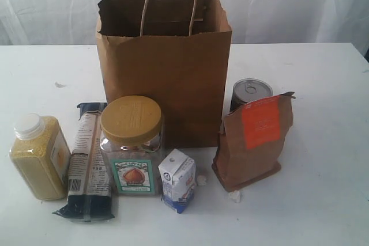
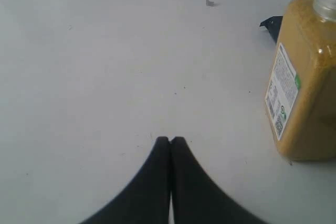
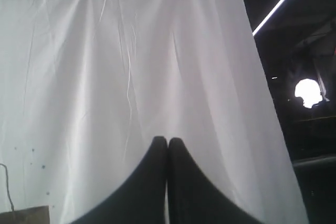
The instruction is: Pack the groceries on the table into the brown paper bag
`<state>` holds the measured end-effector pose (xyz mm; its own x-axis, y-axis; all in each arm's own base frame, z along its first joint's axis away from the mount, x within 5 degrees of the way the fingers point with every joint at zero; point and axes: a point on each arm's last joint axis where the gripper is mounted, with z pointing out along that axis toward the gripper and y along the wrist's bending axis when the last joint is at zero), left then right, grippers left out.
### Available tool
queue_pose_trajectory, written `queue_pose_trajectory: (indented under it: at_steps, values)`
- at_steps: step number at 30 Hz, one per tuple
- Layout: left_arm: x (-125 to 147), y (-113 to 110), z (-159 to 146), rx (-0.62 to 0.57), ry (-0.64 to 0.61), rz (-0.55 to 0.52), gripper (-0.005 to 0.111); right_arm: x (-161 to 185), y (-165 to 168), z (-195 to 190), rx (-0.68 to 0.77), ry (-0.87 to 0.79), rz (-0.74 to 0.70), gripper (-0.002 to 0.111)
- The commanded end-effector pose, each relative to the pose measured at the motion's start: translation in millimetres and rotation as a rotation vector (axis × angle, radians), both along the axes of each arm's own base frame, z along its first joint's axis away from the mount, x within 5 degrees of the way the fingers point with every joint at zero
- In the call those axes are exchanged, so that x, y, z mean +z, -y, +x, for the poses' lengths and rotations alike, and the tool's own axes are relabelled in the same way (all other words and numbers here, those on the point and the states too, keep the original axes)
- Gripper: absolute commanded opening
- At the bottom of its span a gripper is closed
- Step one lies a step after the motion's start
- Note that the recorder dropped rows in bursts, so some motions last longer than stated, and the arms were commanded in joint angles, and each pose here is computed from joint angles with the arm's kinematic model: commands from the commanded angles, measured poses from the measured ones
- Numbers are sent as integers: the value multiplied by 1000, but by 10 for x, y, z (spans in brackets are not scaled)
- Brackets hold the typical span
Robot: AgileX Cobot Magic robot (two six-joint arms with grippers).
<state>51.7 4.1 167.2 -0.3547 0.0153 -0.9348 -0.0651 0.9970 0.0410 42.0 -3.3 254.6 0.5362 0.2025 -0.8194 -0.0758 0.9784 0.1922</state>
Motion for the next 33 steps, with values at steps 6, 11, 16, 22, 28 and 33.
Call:
queue_pose_trajectory:
  at_steps: [6,11,16,22,28,33]
  values:
    - [-9,5,-2,-4,0,-10,0,73,20,-54,127,114,214,0]
    - [-9,5,-2,-4,0,-10,0,122,50,-100,224,203,378,0]
    - [-9,5,-2,-4,0,-10,0,261,9,-105,319,151,450,0]
    - [-9,5,-2,-4,0,-10,0,237,-32,-24,71,-276,72,0]
    - [-9,5,-2,-4,0,-10,0,45,80,2,-84,-547,34,0]
    - [-9,5,-2,-4,0,-10,0,-61,115,7,-153,-644,-74,0]
